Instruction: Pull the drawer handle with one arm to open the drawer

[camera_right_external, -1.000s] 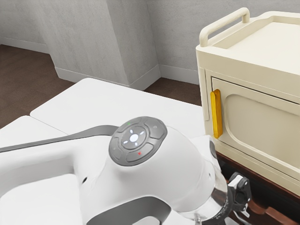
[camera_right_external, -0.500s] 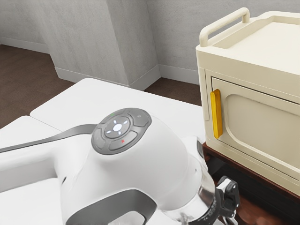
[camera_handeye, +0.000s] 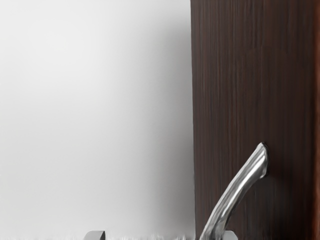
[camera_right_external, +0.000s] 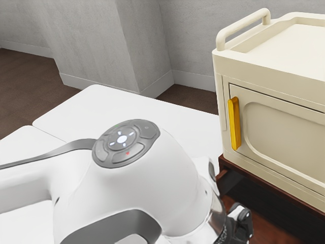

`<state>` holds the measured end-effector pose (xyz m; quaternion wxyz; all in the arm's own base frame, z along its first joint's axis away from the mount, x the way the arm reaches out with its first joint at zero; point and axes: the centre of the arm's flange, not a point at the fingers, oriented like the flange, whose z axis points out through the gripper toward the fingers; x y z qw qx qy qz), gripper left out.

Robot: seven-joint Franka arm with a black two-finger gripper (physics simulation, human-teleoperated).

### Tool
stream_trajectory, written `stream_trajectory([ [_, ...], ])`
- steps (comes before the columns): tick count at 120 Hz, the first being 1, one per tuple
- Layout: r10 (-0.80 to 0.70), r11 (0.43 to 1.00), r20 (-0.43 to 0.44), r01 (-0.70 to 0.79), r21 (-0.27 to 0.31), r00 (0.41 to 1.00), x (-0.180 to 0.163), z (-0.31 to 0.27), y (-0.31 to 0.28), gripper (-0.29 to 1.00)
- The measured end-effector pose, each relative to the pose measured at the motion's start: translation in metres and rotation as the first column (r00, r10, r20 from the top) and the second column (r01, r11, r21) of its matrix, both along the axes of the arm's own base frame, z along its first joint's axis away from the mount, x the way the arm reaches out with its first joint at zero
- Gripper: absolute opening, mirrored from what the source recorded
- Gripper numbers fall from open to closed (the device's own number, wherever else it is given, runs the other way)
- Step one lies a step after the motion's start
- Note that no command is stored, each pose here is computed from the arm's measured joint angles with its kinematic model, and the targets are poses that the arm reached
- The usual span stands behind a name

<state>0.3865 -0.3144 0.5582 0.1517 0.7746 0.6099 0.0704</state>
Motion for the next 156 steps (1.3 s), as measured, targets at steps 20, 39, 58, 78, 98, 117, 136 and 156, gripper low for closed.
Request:
stream_trajectory([
  [20, -0.003, 1.000, -0.017, 0.003, 0.003, 1.000, -0.006, 0.002, 0.000, 0.25],
  [39, -0.001, 1.000, -0.037, 0.001, -0.001, 0.999, -0.011, 0.004, 0.000, 0.25],
  [58, -0.001, 1.000, -0.053, 0.001, 0.002, 0.999, -0.015, 0.005, 0.001, 0.25],
  [78, 0.002, 1.000, -0.071, -0.002, 0.000, 0.997, -0.019, 0.007, 0.002, 0.26],
  [98, 0.002, 1.000, -0.084, -0.001, 0.006, 0.996, -0.023, 0.008, 0.003, 0.26],
  [117, 0.004, 1.000, -0.093, -0.004, 0.004, 0.996, -0.029, 0.011, 0.003, 0.26],
  [136, 0.007, 1.000, -0.103, -0.007, 0.004, 0.995, -0.033, 0.011, 0.005, 0.26],
  [156, 0.006, 1.000, -0.109, -0.006, 0.007, 0.994, -0.036, 0.011, 0.005, 0.28],
])
